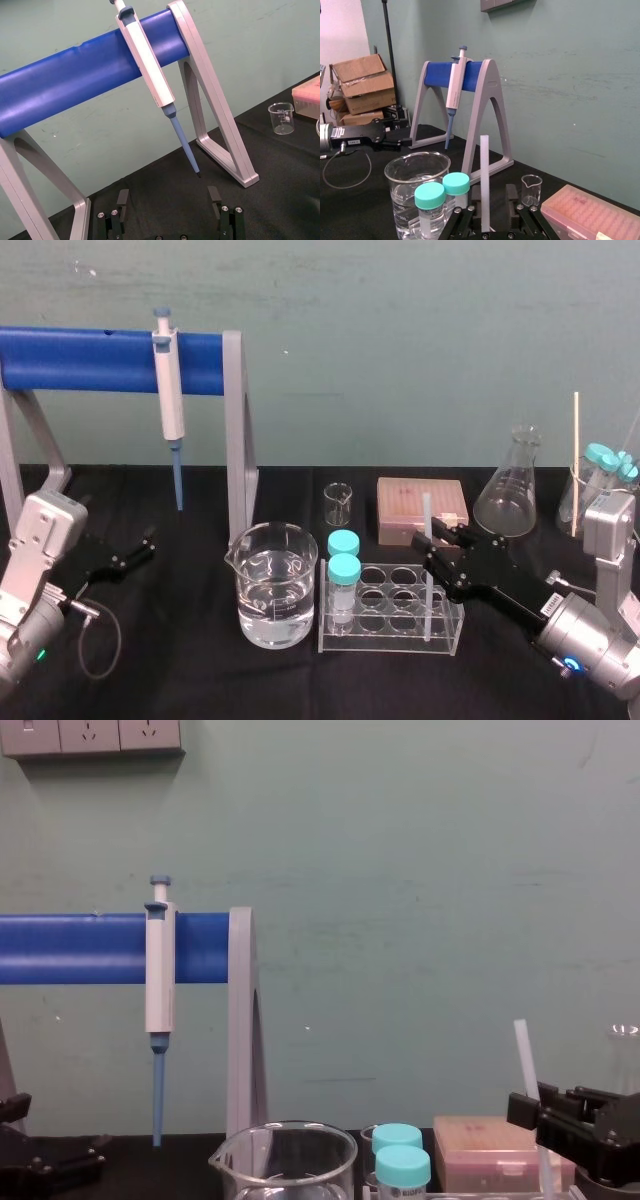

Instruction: Pick up the stirring rod with one hand, then place it down.

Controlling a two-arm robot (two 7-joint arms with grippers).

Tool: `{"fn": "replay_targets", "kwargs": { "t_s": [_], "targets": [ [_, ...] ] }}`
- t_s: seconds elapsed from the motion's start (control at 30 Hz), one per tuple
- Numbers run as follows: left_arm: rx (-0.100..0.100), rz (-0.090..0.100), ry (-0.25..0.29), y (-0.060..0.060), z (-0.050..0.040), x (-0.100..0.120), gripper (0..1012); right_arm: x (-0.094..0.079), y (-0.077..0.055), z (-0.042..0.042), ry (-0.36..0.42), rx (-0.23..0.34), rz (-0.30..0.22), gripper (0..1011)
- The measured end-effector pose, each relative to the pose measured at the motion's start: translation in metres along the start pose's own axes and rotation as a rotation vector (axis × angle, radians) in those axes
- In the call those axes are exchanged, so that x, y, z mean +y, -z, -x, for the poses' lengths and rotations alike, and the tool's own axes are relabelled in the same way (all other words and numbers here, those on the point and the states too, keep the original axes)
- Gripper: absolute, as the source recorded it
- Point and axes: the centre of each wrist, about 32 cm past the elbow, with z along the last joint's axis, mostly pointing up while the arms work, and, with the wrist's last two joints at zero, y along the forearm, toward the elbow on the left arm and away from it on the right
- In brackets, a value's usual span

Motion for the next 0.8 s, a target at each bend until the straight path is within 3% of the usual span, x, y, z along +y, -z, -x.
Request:
{"fn": "replay_targets", "kwargs": {
  "t_s": [0.17, 0.63, 0.7, 0.8],
  "targets": [
    [0.0, 0.0, 0.0, 0.0, 0.0, 0.0, 1000, 0.0, 0.0, -0.0002, 0.0, -0.001, -0.001, 452],
    [0.0, 0.0, 0.0, 0.0, 0.0, 0.0, 1000, 0.0, -0.001, -0.0002, 0.0, -0.001, -0.003, 864],
    [0.0, 0.0, 0.0, 0.0, 0.0, 0.0, 1000, 0.001, -0.003, -0.0012, 0.008, -0.005, -0.015, 913],
    [0.0, 0.0, 0.0, 0.0, 0.0, 0.0, 1000, 0.002, -0.013, -0.0057, 0.087, -0.03, -0.074, 993]
  ]
}}
